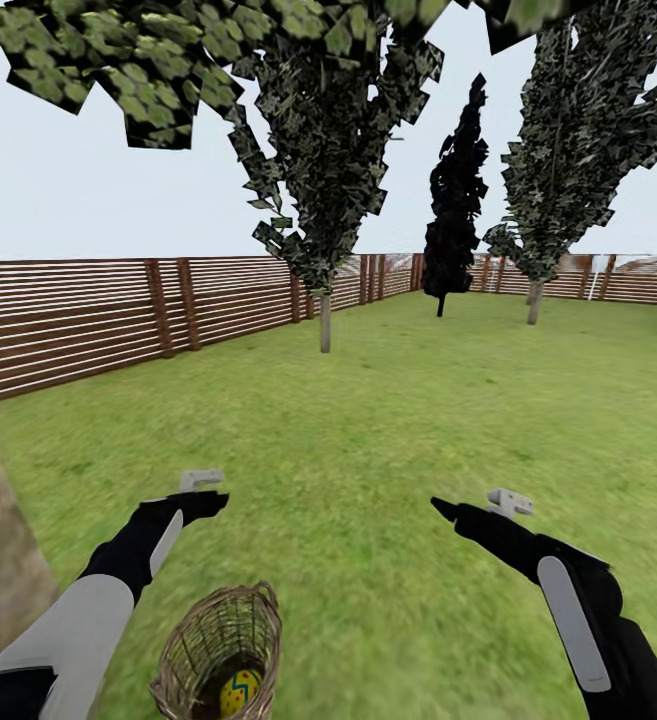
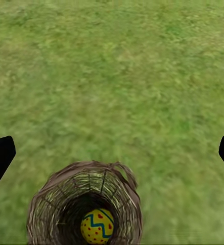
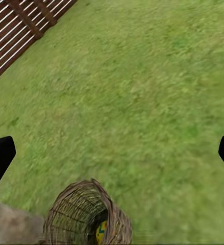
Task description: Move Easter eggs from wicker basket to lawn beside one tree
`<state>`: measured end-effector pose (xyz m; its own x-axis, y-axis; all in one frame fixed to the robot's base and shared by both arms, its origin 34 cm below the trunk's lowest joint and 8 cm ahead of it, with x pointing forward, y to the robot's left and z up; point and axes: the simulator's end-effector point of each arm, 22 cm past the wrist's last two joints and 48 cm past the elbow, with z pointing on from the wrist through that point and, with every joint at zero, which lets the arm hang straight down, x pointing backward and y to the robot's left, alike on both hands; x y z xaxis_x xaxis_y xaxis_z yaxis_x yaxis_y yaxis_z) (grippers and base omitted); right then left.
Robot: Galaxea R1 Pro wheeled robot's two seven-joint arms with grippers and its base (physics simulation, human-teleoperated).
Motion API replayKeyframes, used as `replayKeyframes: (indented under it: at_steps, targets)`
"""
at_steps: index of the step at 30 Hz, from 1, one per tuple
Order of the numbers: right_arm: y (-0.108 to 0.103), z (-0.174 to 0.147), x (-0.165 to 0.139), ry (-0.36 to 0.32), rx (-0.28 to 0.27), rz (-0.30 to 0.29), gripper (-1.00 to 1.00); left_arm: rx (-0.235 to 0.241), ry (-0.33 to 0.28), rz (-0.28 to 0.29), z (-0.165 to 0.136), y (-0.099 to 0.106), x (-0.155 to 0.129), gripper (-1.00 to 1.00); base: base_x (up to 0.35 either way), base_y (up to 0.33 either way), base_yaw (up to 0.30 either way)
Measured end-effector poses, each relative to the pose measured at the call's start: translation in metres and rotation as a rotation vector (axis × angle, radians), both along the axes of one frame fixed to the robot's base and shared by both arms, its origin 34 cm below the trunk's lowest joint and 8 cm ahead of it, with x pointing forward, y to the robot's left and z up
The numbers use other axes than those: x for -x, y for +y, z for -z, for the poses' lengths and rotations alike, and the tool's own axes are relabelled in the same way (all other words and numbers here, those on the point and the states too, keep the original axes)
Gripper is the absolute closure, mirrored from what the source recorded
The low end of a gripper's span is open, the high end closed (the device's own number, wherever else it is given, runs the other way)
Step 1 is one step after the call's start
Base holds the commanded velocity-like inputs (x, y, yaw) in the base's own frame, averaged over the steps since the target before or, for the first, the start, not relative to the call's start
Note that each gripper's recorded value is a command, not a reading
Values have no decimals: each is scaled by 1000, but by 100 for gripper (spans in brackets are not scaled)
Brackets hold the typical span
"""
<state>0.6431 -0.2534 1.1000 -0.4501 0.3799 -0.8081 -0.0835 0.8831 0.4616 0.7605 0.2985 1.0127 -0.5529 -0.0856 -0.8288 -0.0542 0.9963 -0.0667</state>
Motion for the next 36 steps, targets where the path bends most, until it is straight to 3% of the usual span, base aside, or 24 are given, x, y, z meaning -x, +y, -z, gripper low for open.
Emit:
replayKeyframes:
  at_steps: [20, 30, 36]
  targets:
    - [5, 0, -1, -1, -10, 3, -100, 8, 13, 4, 2, -2, 1, -100, 314, 39, 0]
    - [5, 0, -1, 0, -10, 3, -100, 66, 320, 32, 30, -27, 35, -100, 191, -109, 0]
    - [5, 0, -1, 0, -10, 3, -100, 78, 411, 39, 39, -32, 50, -100, 21, -14, 0]
